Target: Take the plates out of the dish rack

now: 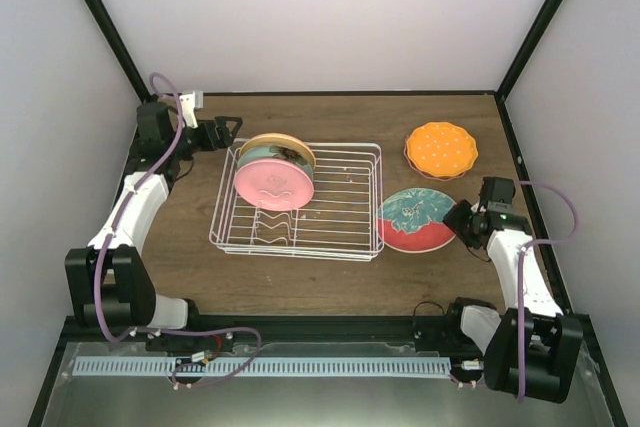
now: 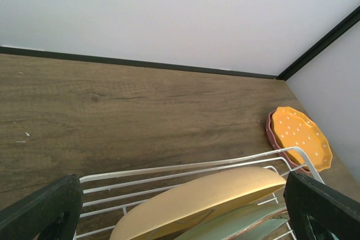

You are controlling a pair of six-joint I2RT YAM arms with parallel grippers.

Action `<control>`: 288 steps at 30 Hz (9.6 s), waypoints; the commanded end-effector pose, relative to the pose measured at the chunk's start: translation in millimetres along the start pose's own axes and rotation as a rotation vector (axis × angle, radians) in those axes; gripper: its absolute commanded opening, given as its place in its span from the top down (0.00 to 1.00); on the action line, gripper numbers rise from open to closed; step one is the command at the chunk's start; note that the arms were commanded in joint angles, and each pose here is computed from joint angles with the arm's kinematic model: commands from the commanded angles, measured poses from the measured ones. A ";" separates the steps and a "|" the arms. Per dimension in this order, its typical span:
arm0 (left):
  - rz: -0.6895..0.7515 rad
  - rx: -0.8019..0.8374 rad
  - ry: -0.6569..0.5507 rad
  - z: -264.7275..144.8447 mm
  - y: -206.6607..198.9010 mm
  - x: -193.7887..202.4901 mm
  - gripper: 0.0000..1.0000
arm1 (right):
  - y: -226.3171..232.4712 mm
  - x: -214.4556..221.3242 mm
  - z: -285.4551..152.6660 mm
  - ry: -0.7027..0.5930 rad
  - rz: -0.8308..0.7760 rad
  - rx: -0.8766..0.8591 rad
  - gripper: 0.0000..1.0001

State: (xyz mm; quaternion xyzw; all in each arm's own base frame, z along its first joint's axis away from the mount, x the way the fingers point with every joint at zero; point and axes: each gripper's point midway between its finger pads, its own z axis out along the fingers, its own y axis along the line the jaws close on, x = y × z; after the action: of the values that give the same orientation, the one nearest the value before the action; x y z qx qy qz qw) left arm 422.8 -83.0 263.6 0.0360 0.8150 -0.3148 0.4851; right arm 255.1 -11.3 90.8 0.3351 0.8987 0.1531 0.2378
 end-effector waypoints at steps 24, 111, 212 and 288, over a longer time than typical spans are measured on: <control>0.035 0.032 -0.021 -10.0 -14.4 -1.5 0.00 | -36.6 -10.2 38.4 0.027 0.029 0.169 0.59; 1.111 0.370 0.109 -8.2 -94.0 58.8 0.96 | 144.9 -74.1 -83.8 -0.326 -0.473 -0.375 0.32; 0.274 -0.061 -0.049 14.9 -3.6 -109.8 0.00 | 30.8 -8.3 -5.2 0.037 -0.044 -0.045 0.69; 0.236 -0.026 0.019 17.4 1.0 -73.9 0.00 | 430.0 147.1 -31.3 -0.306 -1.597 -0.849 0.39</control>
State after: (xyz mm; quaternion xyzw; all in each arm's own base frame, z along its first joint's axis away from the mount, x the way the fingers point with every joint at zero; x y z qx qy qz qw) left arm 480.3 -73.6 312.0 0.1248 0.8185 -0.2407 0.5066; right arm 367.1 387.0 240.0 -0.4684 0.7164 0.2067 0.4740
